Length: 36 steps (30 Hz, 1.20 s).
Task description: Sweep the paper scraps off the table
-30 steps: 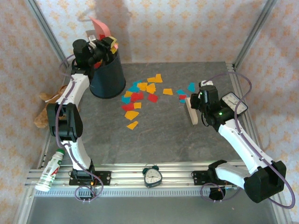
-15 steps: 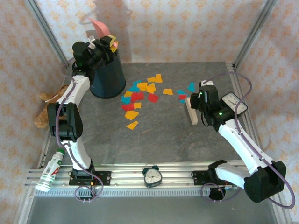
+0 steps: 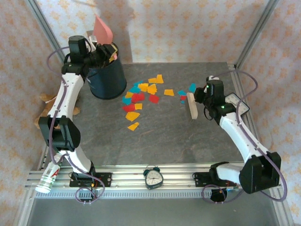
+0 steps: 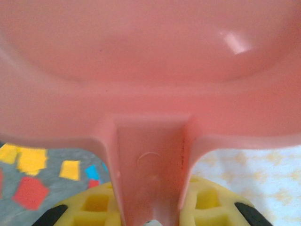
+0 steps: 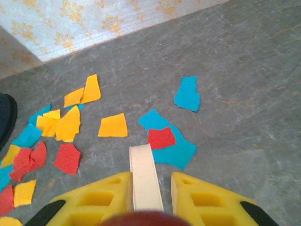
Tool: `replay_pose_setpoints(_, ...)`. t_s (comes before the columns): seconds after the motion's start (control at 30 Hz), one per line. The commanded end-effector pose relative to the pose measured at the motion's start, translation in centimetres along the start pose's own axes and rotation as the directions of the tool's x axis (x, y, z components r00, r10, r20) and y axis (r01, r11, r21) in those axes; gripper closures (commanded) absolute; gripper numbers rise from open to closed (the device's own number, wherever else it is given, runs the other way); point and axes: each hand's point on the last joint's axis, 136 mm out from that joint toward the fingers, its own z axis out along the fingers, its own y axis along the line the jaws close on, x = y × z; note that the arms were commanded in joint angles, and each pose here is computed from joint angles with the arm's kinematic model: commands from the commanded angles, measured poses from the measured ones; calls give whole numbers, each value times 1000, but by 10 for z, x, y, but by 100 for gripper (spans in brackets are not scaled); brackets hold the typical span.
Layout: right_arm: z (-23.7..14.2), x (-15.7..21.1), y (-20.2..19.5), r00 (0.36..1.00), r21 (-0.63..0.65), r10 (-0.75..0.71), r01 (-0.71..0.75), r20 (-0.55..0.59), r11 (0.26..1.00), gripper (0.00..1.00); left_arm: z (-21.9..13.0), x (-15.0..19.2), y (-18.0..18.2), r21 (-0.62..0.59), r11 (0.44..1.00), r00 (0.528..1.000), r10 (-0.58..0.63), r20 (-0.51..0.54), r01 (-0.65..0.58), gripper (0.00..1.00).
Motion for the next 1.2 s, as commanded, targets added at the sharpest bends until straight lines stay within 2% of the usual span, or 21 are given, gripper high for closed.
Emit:
replay_pose_setpoints(0.0, 3, -41, 23, 993, -108, 80, -71, 87, 992, 100, -22, 44, 17, -193, 937, 952, 266, -155, -293, 100)
replay_pose_setpoints(0.1, 19, -50, 29, 990, -144, 121, -109, 77, 983, 100, -28, 77, 25, -267, 849, 878, 380, -291, -456, 100)
replay_pose_setpoints(0.2, 37, -57, 37, 985, -186, 165, -151, 59, 971, 100, -35, 102, 36, -301, 776, 814, 428, -393, -554, 100)
replay_pose_setpoints(0.4, 78, -70, 55, 974, -251, 226, -215, 14, 944, 100, -45, 148, 56, -327, 647, 701, 479, -529, -689, 100)
replay_pose_setpoints(0.6, 128, -82, 78, 960, -322, 275, -277, -53, 905, 100, -53, 185, 80, -335, 564, 625, 464, -628, -755, 100)
replay_pose_setpoints(0.73, 163, -85, 85, 949, -335, 304, -314, -85, 888, 100, -51, 208, 87, -301, 563, 593, 457, -663, -770, 100)
replay_pose_setpoints(0.97, 218, -81, 97, 931, -344, 320, -362, -175, 866, 100, -47, 220, 94, -289, 567, 579, 437, -688, -771, 100)
replay_pose_setpoints(1.07, 235, -72, 90, 927, -291, 319, -366, -198, 884, 100, -46, 224, 92, -278, 563, 566, 437, -699, -778, 100)
replay_pose_setpoints(1.17, 243, -60, 70, 929, -185, 314, -350, -197, 918, 100, -45, 232, 93, -255, 550, 535, 440, -721, -795, 100)
